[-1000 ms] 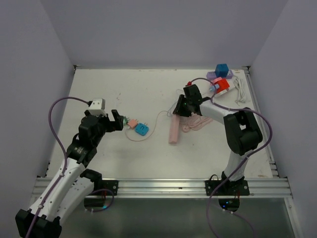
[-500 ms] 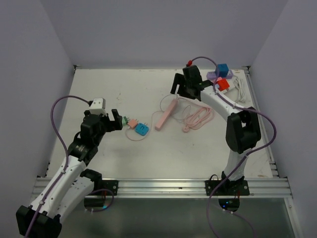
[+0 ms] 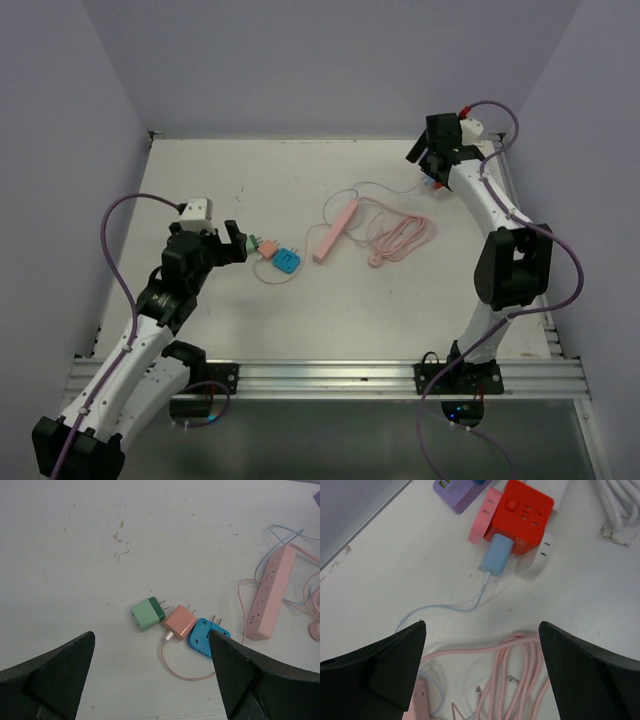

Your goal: Pull the plug off the socket

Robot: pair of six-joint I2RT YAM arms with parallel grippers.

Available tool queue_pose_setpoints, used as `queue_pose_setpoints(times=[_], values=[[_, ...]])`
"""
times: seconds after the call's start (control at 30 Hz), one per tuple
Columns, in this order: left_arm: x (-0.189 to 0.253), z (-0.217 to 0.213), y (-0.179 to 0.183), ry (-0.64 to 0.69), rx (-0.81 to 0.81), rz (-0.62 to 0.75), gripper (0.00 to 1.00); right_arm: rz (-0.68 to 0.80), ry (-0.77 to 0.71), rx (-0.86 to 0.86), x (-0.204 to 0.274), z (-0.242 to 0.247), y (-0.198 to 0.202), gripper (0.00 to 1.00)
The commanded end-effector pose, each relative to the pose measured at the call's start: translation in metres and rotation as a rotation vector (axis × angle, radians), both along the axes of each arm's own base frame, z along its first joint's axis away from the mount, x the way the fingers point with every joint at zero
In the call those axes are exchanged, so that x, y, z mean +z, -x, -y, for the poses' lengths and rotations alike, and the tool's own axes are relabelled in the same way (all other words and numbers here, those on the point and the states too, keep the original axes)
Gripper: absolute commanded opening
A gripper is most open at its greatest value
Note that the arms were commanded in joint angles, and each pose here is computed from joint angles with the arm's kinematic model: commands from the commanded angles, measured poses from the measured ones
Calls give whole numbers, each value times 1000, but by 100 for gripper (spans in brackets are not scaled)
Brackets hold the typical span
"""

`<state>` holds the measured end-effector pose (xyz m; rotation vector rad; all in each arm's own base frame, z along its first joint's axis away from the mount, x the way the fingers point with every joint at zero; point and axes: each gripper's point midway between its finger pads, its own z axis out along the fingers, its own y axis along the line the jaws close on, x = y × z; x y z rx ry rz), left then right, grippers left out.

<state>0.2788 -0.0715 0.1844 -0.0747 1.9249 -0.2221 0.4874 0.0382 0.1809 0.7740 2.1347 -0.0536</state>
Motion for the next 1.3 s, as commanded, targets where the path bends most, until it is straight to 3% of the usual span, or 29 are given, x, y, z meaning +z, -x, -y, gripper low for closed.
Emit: queue_pose_setpoints(times=[0.0, 0.33, 0.93, 1.13, 1.27], values=[[11, -6, -2, -5, 20, 39, 99, 76, -39, -167, 19, 31, -4, 99], [19, -16, 0, -23, 60, 84, 100, 139, -141, -297, -16, 78, -35, 99], [-2, -12, -5, -60, 37, 20, 100, 199, -315, -263, -84, 103, -99, 98], [-4, -14, -6, -70, 46, 11, 100, 189, -343, -224, -97, 100, -111, 93], [-5, -14, -6, -71, 48, 8, 99, 172, -349, -190, -105, 94, -107, 80]])
